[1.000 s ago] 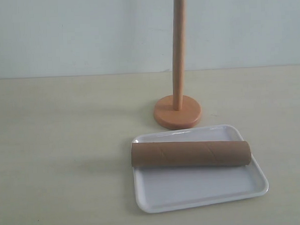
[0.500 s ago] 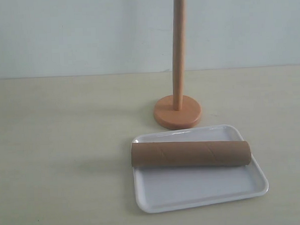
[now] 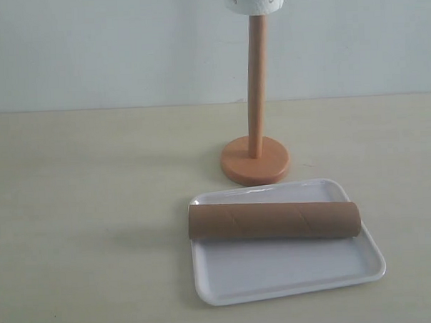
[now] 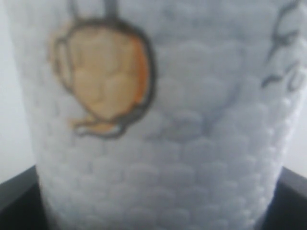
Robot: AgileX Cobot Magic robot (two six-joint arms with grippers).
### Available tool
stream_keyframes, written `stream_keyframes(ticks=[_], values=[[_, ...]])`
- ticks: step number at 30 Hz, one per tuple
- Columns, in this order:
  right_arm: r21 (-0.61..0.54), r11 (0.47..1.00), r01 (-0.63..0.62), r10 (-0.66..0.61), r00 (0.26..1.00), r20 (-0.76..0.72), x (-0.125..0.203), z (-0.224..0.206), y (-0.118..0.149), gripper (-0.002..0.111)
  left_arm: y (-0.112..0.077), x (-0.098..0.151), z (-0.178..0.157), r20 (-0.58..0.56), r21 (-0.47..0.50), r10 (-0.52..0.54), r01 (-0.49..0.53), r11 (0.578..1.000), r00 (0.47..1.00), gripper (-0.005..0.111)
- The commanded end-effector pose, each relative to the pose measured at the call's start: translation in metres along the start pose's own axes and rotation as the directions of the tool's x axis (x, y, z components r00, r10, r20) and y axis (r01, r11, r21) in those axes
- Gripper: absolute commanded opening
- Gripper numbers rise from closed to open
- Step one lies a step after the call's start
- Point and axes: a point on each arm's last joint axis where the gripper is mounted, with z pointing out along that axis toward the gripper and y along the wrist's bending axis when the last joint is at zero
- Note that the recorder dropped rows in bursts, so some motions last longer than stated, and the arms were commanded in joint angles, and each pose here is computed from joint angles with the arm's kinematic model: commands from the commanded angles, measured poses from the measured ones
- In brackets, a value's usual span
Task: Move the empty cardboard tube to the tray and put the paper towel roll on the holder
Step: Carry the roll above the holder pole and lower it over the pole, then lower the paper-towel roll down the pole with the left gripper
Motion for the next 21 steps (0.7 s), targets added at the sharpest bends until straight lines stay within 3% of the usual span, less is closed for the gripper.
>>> stream_keyframes(ticks=[1,21], values=[[-0.002,1.000,-0.001,0.001,1.000,0.015,-0.0013,-0.0005,0.0001,0.001,-0.0002,-0.0143,-0.0061,0.047,0.017,0.000,-0.001,1.000,0.999,0.004],[-0.001,1.000,0.002,-0.002,1.000,0.009,-0.0007,-0.0005,0.0000,0.001,-0.0041,-0.0177,-0.0064,0.095,0.058,0.018,-0.024,0.998,0.995,0.004]])
